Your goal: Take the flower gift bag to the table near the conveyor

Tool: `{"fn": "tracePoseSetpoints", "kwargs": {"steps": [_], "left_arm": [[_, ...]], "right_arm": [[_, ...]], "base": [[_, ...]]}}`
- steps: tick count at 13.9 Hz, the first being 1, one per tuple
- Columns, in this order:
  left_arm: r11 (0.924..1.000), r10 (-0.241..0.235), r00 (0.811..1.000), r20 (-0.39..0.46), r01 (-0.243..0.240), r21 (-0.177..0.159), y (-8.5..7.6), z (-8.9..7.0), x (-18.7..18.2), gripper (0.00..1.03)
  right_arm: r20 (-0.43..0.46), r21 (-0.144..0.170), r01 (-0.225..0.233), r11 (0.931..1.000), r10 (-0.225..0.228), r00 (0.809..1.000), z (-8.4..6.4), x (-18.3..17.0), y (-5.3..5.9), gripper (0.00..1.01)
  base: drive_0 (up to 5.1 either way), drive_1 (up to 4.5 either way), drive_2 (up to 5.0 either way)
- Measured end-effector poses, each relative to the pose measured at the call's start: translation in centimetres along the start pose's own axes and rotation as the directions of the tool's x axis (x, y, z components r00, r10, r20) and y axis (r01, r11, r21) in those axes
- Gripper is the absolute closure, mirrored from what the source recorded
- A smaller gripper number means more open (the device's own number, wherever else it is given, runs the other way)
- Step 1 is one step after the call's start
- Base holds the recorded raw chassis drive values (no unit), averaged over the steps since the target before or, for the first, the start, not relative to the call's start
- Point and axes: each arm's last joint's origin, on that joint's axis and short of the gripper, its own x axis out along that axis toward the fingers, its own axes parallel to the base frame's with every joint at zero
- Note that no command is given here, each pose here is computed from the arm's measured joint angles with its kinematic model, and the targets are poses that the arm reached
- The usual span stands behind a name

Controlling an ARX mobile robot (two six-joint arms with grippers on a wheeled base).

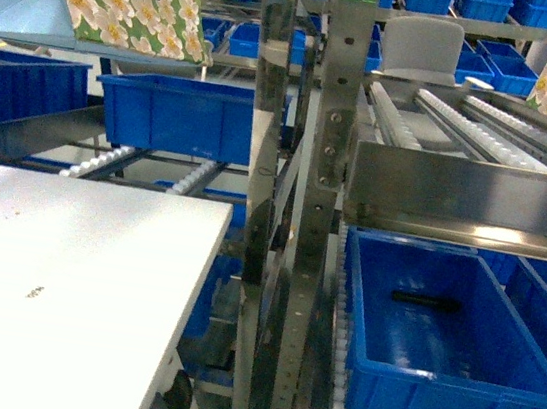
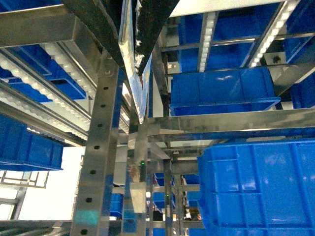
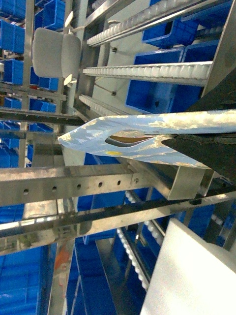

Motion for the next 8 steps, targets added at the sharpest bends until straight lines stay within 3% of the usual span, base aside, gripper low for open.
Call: {"fn": "tracePoseSetpoints", "kwargs": {"steps": [8], "left_arm": [[1.0,0.001,1.0,0.003,-0.001,0.0,0.03,0.03,0.0,1.01]], "right_arm": [[0.007,-0.002,0.001,1.0,-0.001,1.0,0.07,-0.01,-0.02,0.99]], "base": [[-5.0,2.44,2.4]]}}
